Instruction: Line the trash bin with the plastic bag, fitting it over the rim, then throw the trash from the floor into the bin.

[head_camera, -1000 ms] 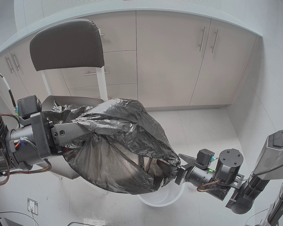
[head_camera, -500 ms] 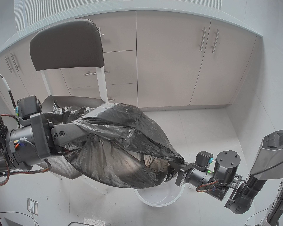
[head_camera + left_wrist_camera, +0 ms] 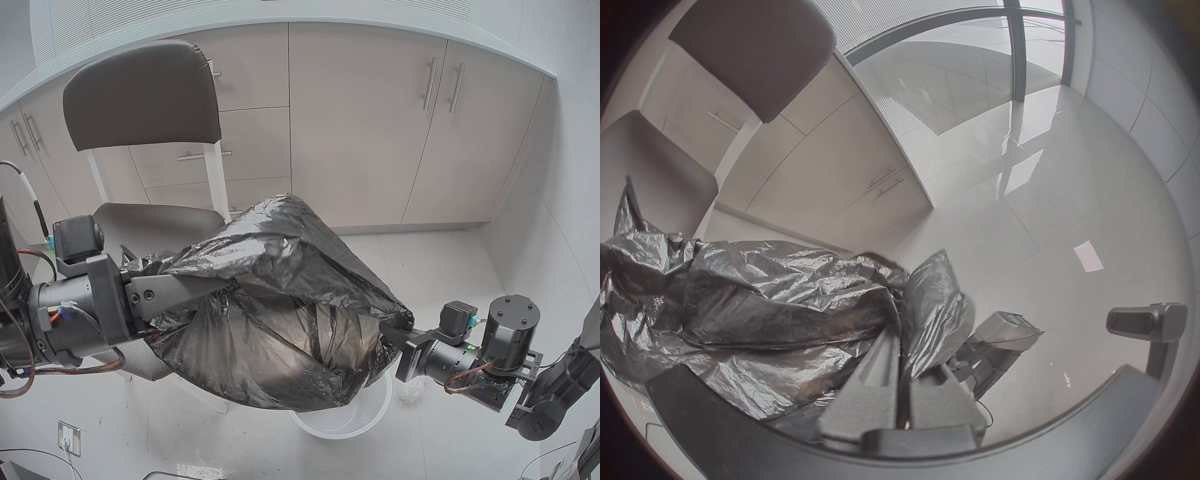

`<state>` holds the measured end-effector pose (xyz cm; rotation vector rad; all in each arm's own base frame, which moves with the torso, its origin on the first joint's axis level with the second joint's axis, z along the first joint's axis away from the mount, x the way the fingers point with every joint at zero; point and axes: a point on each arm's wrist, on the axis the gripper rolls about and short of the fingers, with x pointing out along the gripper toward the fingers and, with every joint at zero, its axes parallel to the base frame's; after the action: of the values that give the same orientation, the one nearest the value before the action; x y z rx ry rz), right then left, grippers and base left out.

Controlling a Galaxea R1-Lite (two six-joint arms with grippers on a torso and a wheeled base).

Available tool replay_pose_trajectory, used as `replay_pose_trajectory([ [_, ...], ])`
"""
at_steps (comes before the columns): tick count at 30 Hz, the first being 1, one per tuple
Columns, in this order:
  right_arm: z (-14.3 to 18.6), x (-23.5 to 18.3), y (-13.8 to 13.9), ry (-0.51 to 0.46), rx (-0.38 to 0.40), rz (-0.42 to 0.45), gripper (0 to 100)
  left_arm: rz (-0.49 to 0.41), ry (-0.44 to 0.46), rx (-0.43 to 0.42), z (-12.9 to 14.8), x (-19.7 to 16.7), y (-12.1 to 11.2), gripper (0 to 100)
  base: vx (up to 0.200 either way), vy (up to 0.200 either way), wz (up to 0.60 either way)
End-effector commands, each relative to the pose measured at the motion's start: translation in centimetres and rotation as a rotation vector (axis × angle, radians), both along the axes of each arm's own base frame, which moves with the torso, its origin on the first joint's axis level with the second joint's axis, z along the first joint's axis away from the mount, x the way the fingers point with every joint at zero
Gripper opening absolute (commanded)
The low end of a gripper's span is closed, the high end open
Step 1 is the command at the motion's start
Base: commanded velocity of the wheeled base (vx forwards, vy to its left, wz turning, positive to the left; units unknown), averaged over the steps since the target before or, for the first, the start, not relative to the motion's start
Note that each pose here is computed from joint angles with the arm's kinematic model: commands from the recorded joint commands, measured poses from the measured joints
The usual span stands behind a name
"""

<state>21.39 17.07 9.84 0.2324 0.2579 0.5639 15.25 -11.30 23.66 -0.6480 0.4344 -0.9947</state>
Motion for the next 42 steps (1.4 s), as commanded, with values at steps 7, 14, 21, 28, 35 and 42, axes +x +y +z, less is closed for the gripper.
replay_pose_trajectory([
  [7, 9.3, -4.1, -2.9, -0.042, 0.175, 0.089, 0, -0.022, 0.148, 0.107, -6.1, 4.3, -3.4, 0, 0.0, 0.0, 0.0],
  [14, 12.1, -6.2, -4.3, -0.065, 0.21, 0.121, 0, -0.115, 0.148, 0.097, -8.8, 4.7, -5.1, 0, 0.0, 0.0, 0.0],
  [21, 11.6, -6.2, -3.8, -0.04, 0.195, 0.141, 0, -0.134, 0.225, 0.141, -11.3, 5.9, -6.0, 0, 0.0, 0.0, 0.0],
  [28, 9.8, -4.9, -2.6, 0.049, 0.178, 0.135, 0, -0.13, 0.285, 0.178, -13.7, 6.9, -6.6, 0, 0.0, 0.0, 0.0],
  [35, 7.4, -3.6, -1.4, 0.128, 0.12, 0.124, 0, -0.108, 0.329, 0.196, -17.1, 8.5, -7.2, 0, 0.0, 0.0, 0.0],
  [42, 4.8, -2.2, -0.1, 0.218, 0.083, 0.114, 0, -0.096, 0.358, 0.209, -18.6, 9.0, -7.1, 0, 0.0, 0.0, 0.0],
])
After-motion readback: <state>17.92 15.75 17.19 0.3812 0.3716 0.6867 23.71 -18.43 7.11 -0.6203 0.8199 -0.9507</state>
